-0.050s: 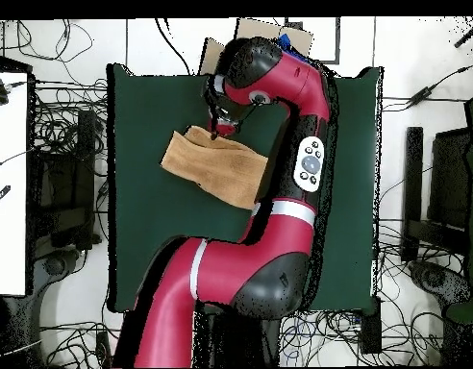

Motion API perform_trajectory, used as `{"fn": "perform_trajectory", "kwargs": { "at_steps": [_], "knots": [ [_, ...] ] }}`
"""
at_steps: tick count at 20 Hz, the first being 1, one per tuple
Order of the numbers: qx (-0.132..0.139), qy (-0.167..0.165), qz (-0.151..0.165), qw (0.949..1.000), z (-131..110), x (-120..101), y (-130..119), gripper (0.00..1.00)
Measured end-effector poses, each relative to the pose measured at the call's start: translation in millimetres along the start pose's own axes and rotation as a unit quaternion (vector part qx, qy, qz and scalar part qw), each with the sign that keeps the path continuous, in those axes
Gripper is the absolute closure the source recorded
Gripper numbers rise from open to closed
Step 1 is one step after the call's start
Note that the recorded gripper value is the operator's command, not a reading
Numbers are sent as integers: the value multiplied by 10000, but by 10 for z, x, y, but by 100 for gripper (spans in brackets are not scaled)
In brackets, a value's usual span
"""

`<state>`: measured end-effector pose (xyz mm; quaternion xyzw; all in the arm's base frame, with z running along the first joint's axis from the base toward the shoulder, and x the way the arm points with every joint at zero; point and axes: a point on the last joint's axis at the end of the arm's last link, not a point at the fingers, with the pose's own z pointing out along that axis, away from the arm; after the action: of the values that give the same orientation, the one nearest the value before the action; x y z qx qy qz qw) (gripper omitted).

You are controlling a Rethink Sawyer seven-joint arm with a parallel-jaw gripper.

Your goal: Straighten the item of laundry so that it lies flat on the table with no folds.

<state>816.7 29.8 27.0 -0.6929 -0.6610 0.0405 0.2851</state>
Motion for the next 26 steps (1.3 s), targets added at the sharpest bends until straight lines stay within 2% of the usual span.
{"fn": "perform_trajectory", "kwargs": {
  "at_steps": [3, 4, 8, 17, 26],
  "knots": [
    [-17, -5, 16, 10000, -30, -33, -3, 100],
    [-19, -7, 21, 10000, -35, -43, -4, 0],
    [-88, 68, 20, 9999, -13, -57, 20, 0],
    [-510, 85, 82, 9986, 82, -186, 150, 0],
    [-503, 178, 98, 9985, 141, -227, 162, 0]
  ]
}}
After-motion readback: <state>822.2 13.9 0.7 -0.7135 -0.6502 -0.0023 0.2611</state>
